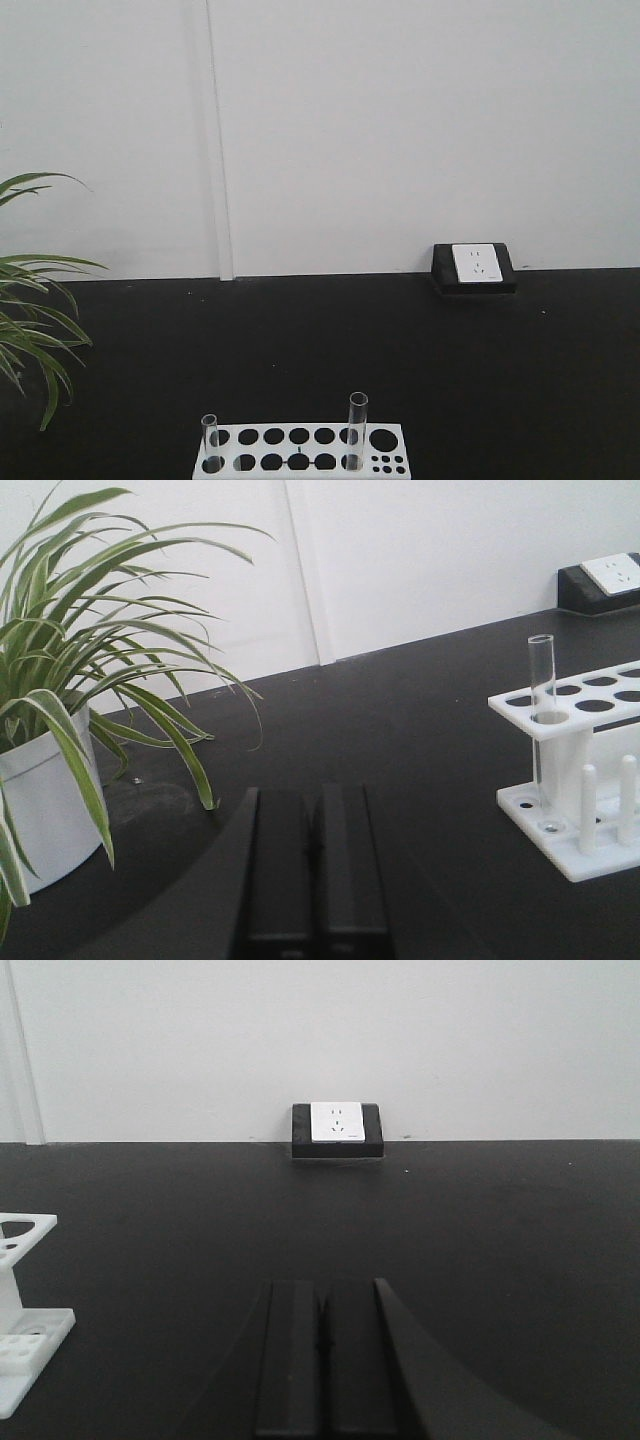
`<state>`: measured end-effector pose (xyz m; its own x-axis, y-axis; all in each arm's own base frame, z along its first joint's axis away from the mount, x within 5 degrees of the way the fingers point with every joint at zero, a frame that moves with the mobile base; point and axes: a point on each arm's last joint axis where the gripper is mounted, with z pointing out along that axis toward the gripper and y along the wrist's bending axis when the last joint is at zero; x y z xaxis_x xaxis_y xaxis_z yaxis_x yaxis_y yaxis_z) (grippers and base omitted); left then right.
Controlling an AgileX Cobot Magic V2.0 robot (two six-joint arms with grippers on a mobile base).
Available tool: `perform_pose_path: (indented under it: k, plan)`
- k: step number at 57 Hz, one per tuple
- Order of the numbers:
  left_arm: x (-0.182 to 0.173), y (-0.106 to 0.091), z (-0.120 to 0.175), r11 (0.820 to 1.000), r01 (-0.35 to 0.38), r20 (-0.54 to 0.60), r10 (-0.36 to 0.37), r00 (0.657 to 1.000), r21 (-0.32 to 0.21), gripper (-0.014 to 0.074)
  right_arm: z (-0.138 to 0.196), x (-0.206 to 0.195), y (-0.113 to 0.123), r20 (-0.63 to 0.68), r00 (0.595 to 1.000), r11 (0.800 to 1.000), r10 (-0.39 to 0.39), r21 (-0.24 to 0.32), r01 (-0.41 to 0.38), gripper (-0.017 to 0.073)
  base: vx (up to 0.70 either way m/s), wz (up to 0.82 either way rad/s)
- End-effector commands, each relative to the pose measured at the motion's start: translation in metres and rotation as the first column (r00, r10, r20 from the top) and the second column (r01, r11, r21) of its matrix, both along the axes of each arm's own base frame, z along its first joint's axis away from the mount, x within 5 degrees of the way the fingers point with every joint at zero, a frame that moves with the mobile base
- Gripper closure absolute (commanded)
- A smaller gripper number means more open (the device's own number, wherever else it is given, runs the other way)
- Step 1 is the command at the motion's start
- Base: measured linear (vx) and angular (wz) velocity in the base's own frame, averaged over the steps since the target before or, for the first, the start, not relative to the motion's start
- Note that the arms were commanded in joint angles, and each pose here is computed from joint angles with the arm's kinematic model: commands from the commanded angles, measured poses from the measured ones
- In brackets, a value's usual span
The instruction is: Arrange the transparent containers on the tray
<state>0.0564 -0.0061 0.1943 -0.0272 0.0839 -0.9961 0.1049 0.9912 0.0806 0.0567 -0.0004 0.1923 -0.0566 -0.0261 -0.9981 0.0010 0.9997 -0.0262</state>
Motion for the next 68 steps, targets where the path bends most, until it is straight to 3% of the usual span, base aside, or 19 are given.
perform_pose_path:
  k: [1,47,55,64,68]
  plan:
    - [0.000,0.000,-0.003,1.000,-0.001,0.063,0.002,0.998,-0.015,0.0599,0.005,0.000,0.000,0.080,0.997,1.000,0.001,-0.011,0.000,0.0571,0.00,0.00]
    - [0.000,0.000,-0.002,1.000,-0.002,0.076,0.003,0.997,-0.017,0.0599,0.008,0.000,0.000,0.115,0.993,1.000,0.003,-0.004,-0.003,0.0571,0.00,0.00]
    - [-0.002,0.002,0.015,0.999,-0.010,0.219,0.017,0.976,-0.034,0.0599,0.016,-0.001,0.001,0.199,0.980,1.000,0.008,-0.006,-0.007,0.0571,0.00,0.00]
    - [-0.010,0.004,0.050,0.983,0.036,0.416,0.043,0.908,-0.180,0.0599,0.035,-0.005,0.001,0.344,0.939,0.999,0.007,0.044,-0.023,0.0571,0.00,0.00]
    - [-0.015,0.004,0.068,0.984,0.046,0.446,0.036,0.894,-0.173,0.0599,0.052,-0.009,0.001,0.378,0.926,0.999,0.006,0.047,-0.026,0.0571,0.00,0.00]
